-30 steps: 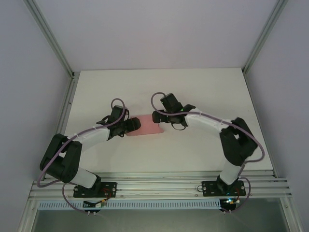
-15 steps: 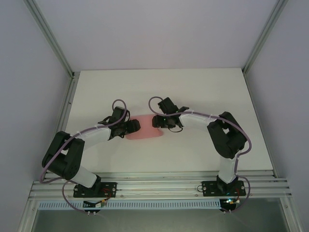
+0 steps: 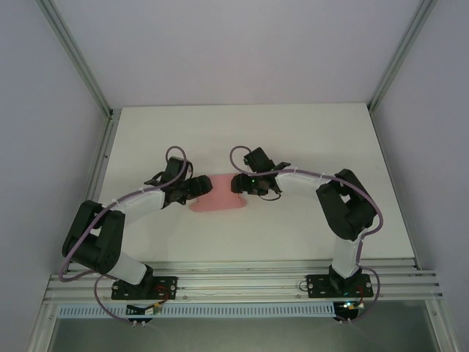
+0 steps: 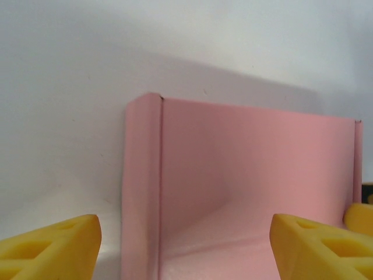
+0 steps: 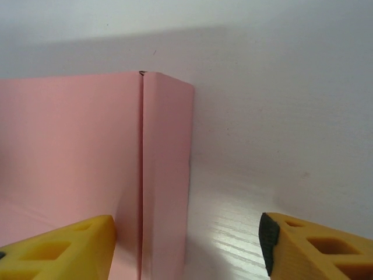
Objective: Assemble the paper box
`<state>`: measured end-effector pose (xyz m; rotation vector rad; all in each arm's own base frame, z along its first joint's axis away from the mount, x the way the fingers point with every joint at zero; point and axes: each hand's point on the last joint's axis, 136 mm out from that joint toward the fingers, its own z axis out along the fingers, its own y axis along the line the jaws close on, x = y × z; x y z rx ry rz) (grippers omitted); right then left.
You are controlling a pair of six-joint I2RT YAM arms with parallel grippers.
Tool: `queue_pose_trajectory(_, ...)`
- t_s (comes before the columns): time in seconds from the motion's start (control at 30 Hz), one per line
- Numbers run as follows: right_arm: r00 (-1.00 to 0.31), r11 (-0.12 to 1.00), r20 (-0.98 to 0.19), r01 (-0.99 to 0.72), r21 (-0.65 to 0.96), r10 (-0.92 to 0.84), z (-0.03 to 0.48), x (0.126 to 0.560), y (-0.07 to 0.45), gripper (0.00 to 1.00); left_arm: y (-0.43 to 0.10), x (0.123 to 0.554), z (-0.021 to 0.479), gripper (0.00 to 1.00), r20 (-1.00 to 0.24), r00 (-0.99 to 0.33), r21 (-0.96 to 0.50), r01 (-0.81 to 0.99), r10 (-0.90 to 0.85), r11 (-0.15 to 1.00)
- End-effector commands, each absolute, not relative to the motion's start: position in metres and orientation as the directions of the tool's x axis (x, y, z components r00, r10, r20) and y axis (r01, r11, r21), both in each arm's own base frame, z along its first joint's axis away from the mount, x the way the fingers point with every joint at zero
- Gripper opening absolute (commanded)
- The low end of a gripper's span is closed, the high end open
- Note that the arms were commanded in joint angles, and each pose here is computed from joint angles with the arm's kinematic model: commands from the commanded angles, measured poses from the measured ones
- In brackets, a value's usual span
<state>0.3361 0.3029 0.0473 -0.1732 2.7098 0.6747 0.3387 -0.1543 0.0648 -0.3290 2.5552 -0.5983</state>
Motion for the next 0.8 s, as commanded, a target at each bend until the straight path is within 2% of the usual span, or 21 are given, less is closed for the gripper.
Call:
queue_pose_trajectory(0.0,-0.951,0.819,-0.308,-0.171,0.548,0.007,0.052,0.336,0.307,0.68,-0.158,0.345,0.07,0.75,-0.402,-0.857,-0.506,-0.087,-0.324,0.858)
queue_pose_trajectory(0.2,-0.949,0.77,-0.313,-0.164,0.616,0.048,0.065,0.343,0.305,0.75,-0.161,0.342,0.05,0.65,-0.332,-0.885,-0.578,-0.084,-0.328,0.811)
queue_pose_trajectory(0.33,-0.955,0.752,-0.292,-0.154,0.641,0.054,0.066,0.341,0.303,0.8,-0.168,0.341,0.051,0.51,-0.316,-0.891,-0.636,-0.055,-0.325,0.77)
queue_pose_trajectory(0.6,-0.972,0.653,-0.234,-0.163,0.739,0.023,0.077,0.332,0.318,0.81,-0.157,0.331,0.048,0.3,-0.268,-0.872,-0.737,-0.089,-0.41,0.67)
queue_pose_trajectory(0.77,-0.982,0.633,-0.188,-0.138,0.761,0.012,0.071,0.327,0.32,0.81,-0.153,0.329,0.04,0.22,-0.233,-0.858,-0.791,-0.106,-0.457,0.602)
